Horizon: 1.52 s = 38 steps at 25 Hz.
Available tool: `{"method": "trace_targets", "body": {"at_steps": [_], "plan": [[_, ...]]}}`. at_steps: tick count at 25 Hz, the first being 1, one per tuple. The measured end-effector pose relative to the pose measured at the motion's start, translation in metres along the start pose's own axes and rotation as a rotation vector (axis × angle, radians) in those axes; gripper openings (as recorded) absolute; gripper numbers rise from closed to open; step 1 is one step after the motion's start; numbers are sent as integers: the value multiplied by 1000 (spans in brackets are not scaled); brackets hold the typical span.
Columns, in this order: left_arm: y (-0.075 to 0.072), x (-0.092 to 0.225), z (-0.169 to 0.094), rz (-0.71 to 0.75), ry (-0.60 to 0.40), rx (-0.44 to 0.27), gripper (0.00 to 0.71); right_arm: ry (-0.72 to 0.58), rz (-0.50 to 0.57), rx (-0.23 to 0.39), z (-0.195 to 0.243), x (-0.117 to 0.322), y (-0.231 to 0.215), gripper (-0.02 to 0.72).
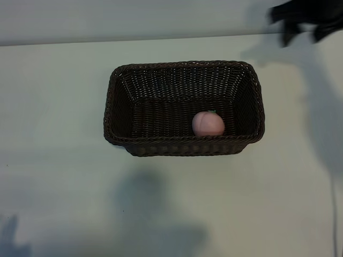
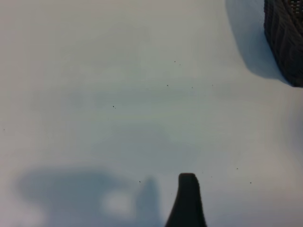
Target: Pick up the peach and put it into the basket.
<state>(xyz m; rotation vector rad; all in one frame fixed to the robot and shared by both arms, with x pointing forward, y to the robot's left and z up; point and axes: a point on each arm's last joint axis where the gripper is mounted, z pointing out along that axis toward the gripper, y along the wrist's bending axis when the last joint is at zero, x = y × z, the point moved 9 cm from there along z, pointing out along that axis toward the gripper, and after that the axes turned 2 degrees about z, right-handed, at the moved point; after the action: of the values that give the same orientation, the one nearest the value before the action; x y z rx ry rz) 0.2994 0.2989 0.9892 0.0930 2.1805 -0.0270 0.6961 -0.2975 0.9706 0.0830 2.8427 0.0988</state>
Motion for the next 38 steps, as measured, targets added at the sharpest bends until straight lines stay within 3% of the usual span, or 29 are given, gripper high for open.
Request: {"method": "trace_targets", "body": {"at_steps": [5,9,15,24,38], "plan": [[0,0,0,0,0,0,592,-8,145,72,-7,2,-87,584],[0,0,0,0,0,0,592,-3,167,87,-10,7,-110,583],[0,0,0,0,0,0,592,-45,154,30,-27,3,-98,583],[0,0,0,0,0,0,592,-304,118,50,-147,8,-79,583],[0,0,0,0,0,0,592,-555,98,86,-269,128,-43,583]]}}
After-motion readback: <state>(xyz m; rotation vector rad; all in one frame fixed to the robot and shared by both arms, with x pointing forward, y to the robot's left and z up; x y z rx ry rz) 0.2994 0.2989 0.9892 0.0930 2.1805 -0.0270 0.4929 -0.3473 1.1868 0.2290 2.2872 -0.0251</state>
